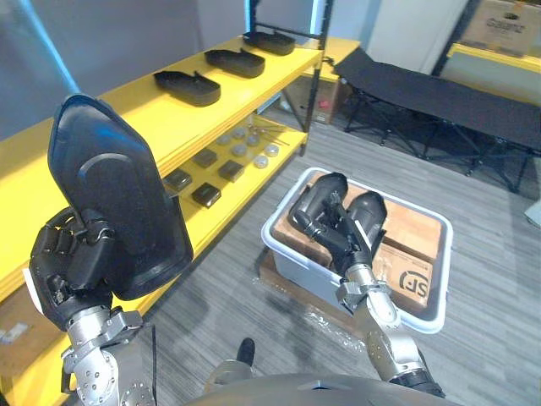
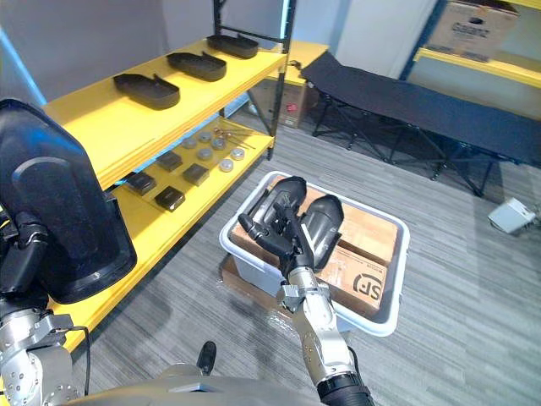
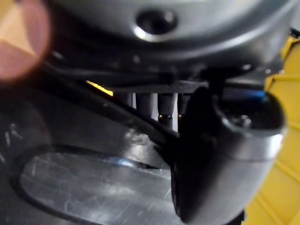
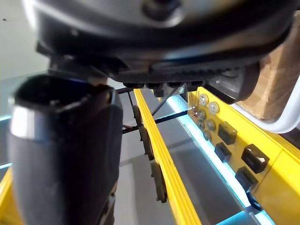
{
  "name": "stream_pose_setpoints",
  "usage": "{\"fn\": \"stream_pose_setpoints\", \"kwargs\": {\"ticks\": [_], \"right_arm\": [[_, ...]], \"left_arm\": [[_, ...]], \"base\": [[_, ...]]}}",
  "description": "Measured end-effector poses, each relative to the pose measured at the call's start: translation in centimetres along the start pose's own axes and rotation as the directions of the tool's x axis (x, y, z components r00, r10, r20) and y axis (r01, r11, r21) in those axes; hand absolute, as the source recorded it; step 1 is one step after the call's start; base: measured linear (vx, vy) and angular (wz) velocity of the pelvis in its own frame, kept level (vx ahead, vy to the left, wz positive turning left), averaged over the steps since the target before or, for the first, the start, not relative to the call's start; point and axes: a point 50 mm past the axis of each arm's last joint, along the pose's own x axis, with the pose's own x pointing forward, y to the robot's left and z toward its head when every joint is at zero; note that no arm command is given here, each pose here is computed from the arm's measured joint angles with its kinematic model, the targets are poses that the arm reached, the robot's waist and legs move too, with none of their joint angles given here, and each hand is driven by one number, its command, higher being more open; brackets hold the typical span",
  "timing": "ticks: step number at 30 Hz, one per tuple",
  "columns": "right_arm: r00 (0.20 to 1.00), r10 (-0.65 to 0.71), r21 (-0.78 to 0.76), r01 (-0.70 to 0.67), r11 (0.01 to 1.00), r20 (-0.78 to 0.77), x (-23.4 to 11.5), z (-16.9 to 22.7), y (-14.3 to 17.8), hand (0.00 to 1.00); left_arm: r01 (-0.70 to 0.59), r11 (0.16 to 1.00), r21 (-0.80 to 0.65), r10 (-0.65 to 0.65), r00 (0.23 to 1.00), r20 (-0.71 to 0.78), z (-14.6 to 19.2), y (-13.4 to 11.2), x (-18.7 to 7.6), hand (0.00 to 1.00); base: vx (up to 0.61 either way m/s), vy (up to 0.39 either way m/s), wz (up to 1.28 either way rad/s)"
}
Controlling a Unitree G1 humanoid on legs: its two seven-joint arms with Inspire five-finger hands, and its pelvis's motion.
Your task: Walk over and take three plastic housings, then place them on the shelf
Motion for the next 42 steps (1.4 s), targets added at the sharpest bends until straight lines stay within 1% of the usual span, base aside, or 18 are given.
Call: {"fn": "stream_pose_setpoints", "kwargs": {"ticks": [2, 5, 8, 9, 11, 13, 15, 19, 23, 27, 32, 34, 36, 38, 40, 42], "right_arm": [[0.997, -0.078, 0.006, 0.078, 0.997, -0.023, -1.1, -0.6, -1.3, 1.0], [0.994, -0.108, -0.021, 0.107, 0.994, -0.024, -1.3, -0.6, -2.1, 1.0], [0.992, -0.126, -0.031, 0.126, 0.992, -0.005, -1.6, -0.2, -2.8, 1.0], [0.988, -0.153, -0.031, 0.153, 0.988, 0.015, -2.0, 0.3, -3.5, 1.0], [0.964, -0.258, -0.039, 0.261, 0.965, 0.066, -3.3, 1.5, -6.2, 1.0], [0.941, -0.321, -0.044, 0.327, 0.944, 0.104, -3.9, 2.2, -7.9, 1.0], [0.929, -0.343, -0.064, 0.355, 0.933, 0.139, -4.4, 2.7, -8.6, 1.0], [0.941, -0.311, -0.077, 0.323, 0.943, 0.129, -4.4, 2.2, -7.8, 1.0], [0.975, -0.194, -0.06, 0.201, 0.978, 0.108, -3.5, 1.6, -5.3, 1.0], [0.98, -0.159, -0.06, 0.167, 0.984, 0.12, -2.6, 1.8, -4.5, 1.0], [0.976, -0.172, -0.039, 0.178, 0.983, 0.137, -2.0, 2.1, -4.2, 1.0], [0.97, -0.202, -0.029, 0.208, 0.978, 0.139, -1.9, 2.0, -4.1, 1.0], [0.959, -0.241, -0.059, 0.252, 0.966, 0.148, -2.0, 2.2, -4.5, 1.0], [0.948, -0.279, -0.039, 0.288, 0.957, 0.152, -2.0, 2.2, -4.8, 1.0], [0.946, -0.283, -0.018, 0.289, 0.957, 0.156, -1.9, 2.2, -4.5, 1.0], [0.95, -0.267, -0.016, 0.273, 0.962, 0.162, -1.8, 2.3, -4.3, 1.0]], "left_arm": [[0.074, 0.997, -0.035, -0.075, 0.997, -0.019, -0.3, -0.5, -0.3, 0.0], [0.068, 0.997, -0.038, -0.07, 0.997, -0.038, -0.4, 0.0, -0.8, 0.0], [0.051, 0.994, -0.095, -0.056, 0.997, -0.052, -0.5, 0.1, -1.0, 0.0], [0.072, 0.99, -0.118, -0.078, 0.996, -0.05, -0.7, -0.4, -0.8, 0.0], [0.153, 0.972, -0.177, -0.165, 0.985, -0.051, -1.4, -2.3, -0.4, 0.0], [0.191, 0.959, -0.21, -0.208, 0.976, -0.064, -2.2, -3.5, -0.2, 0.0], [0.195, 0.96, -0.202, -0.215, 0.973, -0.085, -2.6, -3.5, -0.5, 0.0], [0.181, 0.964, -0.194, -0.202, 0.975, -0.097, -2.7, -3.4, -0.5, 0.0], [0.211, 0.967, -0.144, -0.23, 0.964, -0.134, -2.9, -3.6, -0.4, 0.0], [0.215, 0.964, -0.159, -0.24, 0.958, -0.159, -3.3, -4.2, -0.7, 0.0], [0.244, 0.961, -0.132, -0.262, 0.954, -0.148, -3.2, -4.6, -0.5, 0.0], [0.251, 0.959, -0.129, -0.269, 0.951, -0.151, -3.2, -4.6, -0.3, 0.0], [0.274, 0.951, -0.143, -0.293, 0.947, -0.131, -3.1, -5.6, 0.4, 0.0], [0.349, 0.932, -0.099, -0.357, 0.931, -0.08, -2.6, -6.7, 1.3, 0.0], [0.372, 0.925, -0.075, -0.377, 0.924, -0.061, -2.3, -7.1, 1.8, 0.0], [0.362, 0.929, -0.079, -0.367, 0.928, -0.06, -2.3, -7.2, 1.9, 0.0]], "base": [[-0.01, -0.1, 1.25], [-0.03, -0.078, 0.33], [-0.07, -0.082, 0.7], [-0.04, -0.055, 1.57], [-0.07, -0.054, 1.88], [-0.05, 0.035, 1.09], [0.01, 0.026, 0.4], [0.08, 0.006, 0.03], [0.08, 0.011, 0.04], [0.02, 0.018, 0.03], [0.0, 0.087, 0.15], [0.13, 0.139, 0.03], [0.15, 0.159, 0.45], [0.16, 0.189, 0.44], [0.24, 0.166, 0.11], [0.23, 0.134, 0.12]]}}
